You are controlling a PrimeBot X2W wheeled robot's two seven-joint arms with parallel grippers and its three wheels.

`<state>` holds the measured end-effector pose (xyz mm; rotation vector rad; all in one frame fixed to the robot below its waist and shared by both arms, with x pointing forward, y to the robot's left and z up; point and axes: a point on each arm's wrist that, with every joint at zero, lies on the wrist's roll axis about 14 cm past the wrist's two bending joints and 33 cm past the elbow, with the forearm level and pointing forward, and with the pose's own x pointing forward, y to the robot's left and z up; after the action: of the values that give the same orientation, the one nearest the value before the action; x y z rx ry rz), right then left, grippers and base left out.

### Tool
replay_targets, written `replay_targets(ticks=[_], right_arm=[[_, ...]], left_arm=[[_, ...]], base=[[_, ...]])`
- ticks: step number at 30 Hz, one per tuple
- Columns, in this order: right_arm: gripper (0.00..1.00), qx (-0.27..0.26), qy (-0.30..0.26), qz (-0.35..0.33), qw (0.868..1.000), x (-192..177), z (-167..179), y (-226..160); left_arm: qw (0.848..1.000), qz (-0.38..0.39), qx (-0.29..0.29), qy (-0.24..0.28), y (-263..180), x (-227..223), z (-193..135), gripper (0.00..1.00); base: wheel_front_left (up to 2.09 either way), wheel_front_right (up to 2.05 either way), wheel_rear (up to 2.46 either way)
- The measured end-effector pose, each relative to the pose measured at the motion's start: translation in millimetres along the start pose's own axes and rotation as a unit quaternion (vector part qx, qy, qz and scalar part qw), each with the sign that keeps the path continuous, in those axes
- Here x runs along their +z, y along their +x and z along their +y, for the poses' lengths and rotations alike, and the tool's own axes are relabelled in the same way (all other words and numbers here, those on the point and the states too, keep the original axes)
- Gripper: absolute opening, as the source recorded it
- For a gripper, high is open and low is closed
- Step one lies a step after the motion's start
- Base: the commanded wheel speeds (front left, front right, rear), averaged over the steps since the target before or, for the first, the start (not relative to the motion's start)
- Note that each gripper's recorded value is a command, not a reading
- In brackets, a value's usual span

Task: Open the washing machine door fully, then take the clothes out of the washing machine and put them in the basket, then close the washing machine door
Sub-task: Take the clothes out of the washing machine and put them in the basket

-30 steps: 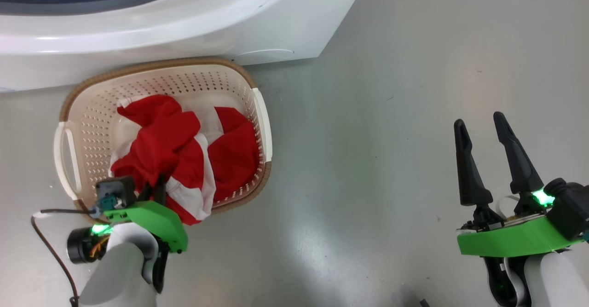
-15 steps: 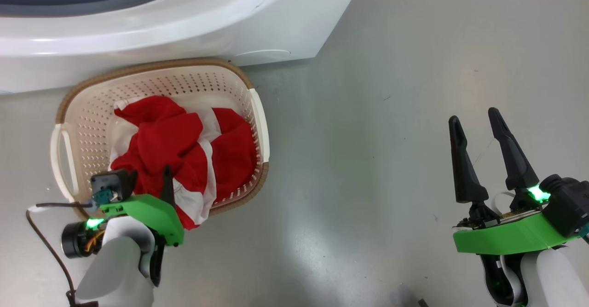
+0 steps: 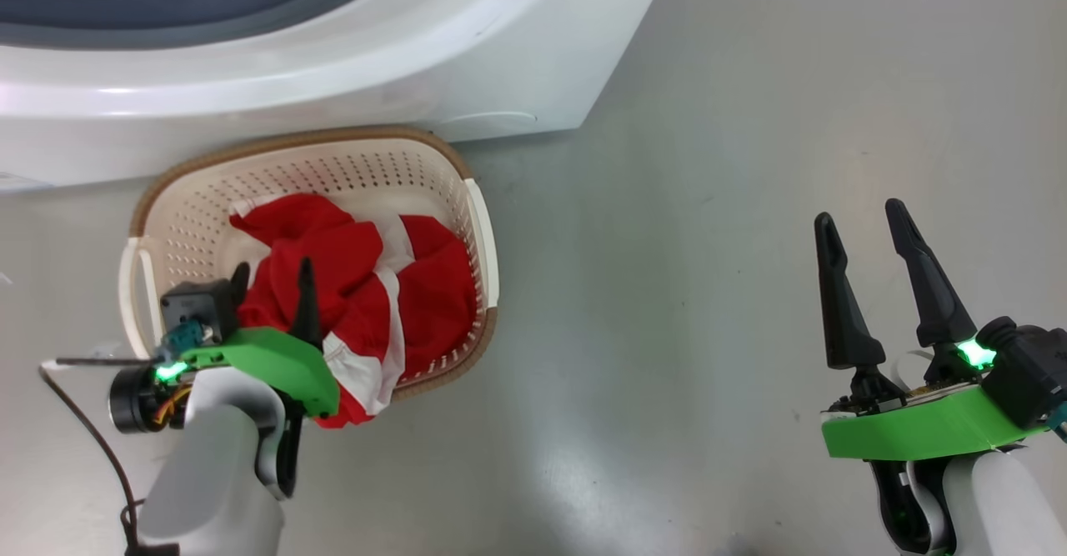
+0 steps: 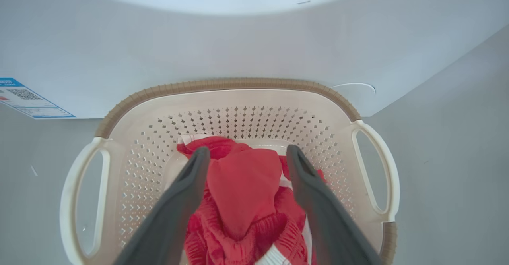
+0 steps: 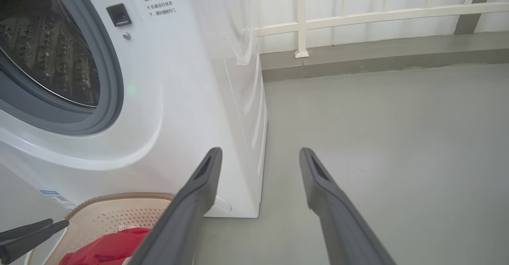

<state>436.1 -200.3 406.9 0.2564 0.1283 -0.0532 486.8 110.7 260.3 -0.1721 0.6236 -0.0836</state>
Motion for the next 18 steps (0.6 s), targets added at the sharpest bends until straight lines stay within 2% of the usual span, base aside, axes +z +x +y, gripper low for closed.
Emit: replay_targets(ticks=[13, 18], right_arm=[[1.00, 0.012, 0.001, -0.023, 1.000, 18.5, 9.2, -3.9], [1.00, 0.019, -0.004, -0.035, 0.999, 28.6, 13.9, -7.1]], left_arm=[[0.991, -0.136, -0.005, -0.007, -40.0, 69.7, -4.9, 1.00], [0.986, -0.165, -0.006, -0.008, -59.1, 83.5, -5.0, 1.00]], base=[[0.00, 0.00, 0.00], [0.00, 0.00, 0.00]])
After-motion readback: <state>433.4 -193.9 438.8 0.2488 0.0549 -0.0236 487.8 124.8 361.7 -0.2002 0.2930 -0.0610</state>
